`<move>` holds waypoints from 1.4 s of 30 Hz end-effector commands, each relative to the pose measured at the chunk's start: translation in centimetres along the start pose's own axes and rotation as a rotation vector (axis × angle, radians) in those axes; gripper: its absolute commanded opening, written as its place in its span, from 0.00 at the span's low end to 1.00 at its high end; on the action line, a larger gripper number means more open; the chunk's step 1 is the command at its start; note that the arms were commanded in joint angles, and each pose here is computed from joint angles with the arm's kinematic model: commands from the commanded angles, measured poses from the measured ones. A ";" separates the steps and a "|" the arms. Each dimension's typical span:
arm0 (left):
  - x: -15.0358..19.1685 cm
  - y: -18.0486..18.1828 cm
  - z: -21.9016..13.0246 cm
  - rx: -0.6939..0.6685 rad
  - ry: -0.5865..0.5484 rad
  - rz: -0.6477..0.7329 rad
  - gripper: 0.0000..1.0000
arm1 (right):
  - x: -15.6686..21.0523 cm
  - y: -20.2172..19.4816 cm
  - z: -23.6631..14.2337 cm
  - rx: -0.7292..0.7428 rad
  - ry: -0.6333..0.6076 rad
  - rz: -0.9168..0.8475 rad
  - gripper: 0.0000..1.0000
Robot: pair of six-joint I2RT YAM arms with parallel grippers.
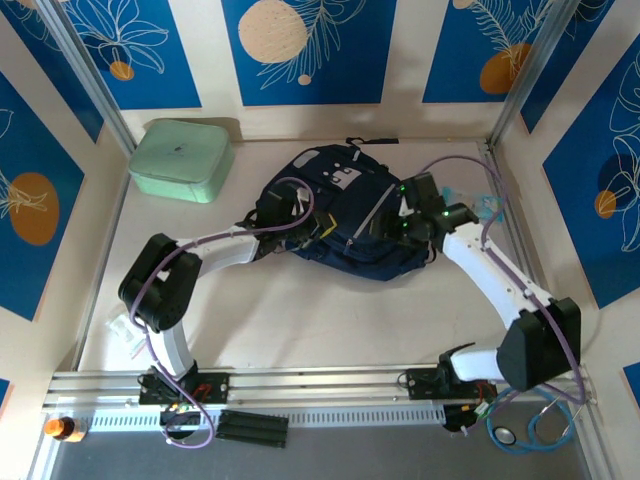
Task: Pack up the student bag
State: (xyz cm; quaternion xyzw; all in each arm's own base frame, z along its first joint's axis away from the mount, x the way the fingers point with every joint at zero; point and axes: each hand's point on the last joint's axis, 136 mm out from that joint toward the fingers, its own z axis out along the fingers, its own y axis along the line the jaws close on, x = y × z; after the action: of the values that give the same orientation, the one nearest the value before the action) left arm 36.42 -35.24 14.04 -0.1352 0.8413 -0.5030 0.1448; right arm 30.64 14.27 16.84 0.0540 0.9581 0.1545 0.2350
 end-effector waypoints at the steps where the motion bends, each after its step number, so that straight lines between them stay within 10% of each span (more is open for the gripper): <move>1: 0.3 -4.4 0.1 0.140 0.020 0.078 0.00 | 3.1 1.8 0.6 0.054 0.026 -0.004 0.60; 12: 0.7 -4.5 -0.3 0.146 0.029 0.089 0.00 | 3.1 7.5 4.6 0.103 -0.074 -0.008 0.29; 30: 1.0 -5.0 -0.2 0.173 0.047 0.093 0.00 | 1.8 5.6 6.7 0.254 -0.104 0.031 0.32; 42: 0.4 -3.9 -0.4 0.141 0.039 0.107 0.00 | 4.4 1.3 6.0 0.268 -0.054 0.001 0.14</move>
State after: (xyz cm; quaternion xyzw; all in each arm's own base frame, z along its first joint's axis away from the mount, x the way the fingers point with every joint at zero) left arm 36.32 -35.61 14.35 -0.1244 0.8371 -0.5130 0.1436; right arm 30.25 20.07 10.75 0.0916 0.9618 0.0400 0.2550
